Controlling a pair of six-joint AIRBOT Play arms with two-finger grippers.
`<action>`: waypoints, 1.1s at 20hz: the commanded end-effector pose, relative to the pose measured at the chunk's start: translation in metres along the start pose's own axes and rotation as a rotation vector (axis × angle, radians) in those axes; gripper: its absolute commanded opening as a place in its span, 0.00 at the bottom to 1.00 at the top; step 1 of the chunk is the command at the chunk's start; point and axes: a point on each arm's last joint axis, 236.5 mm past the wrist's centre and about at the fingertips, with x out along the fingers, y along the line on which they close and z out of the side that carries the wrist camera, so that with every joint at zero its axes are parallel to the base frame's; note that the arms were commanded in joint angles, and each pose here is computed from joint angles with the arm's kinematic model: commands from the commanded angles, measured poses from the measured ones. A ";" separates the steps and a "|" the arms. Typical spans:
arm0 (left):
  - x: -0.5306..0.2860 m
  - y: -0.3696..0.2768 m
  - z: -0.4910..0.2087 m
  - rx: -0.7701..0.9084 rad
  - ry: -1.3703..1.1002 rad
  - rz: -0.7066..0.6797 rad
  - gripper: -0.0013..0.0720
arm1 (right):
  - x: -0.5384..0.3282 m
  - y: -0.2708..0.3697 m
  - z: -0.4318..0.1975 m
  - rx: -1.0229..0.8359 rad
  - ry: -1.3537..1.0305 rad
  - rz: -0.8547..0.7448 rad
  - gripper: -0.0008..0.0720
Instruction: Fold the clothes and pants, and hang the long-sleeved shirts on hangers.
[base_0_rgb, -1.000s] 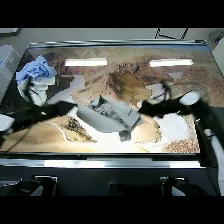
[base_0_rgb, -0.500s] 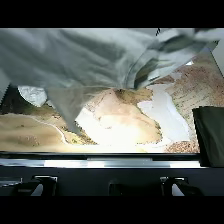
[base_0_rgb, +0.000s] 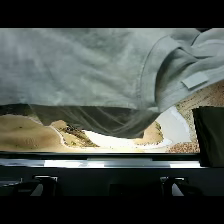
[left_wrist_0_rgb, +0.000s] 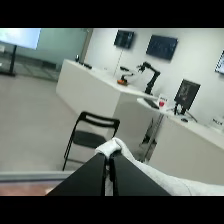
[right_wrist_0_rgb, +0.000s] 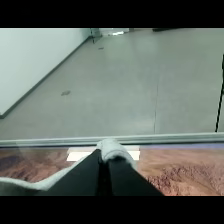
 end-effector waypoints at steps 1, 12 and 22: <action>0.031 0.056 -0.111 -0.093 0.324 0.075 0.05 | 0.075 -0.041 -0.043 0.149 0.132 -0.017 0.07; 0.017 0.155 -0.432 -0.781 0.912 0.293 0.06 | 0.242 -0.020 -0.402 0.755 1.069 0.185 0.52; 0.004 0.224 -0.406 -0.732 0.799 0.397 0.06 | 0.043 -0.151 -0.501 0.501 1.709 -0.306 0.97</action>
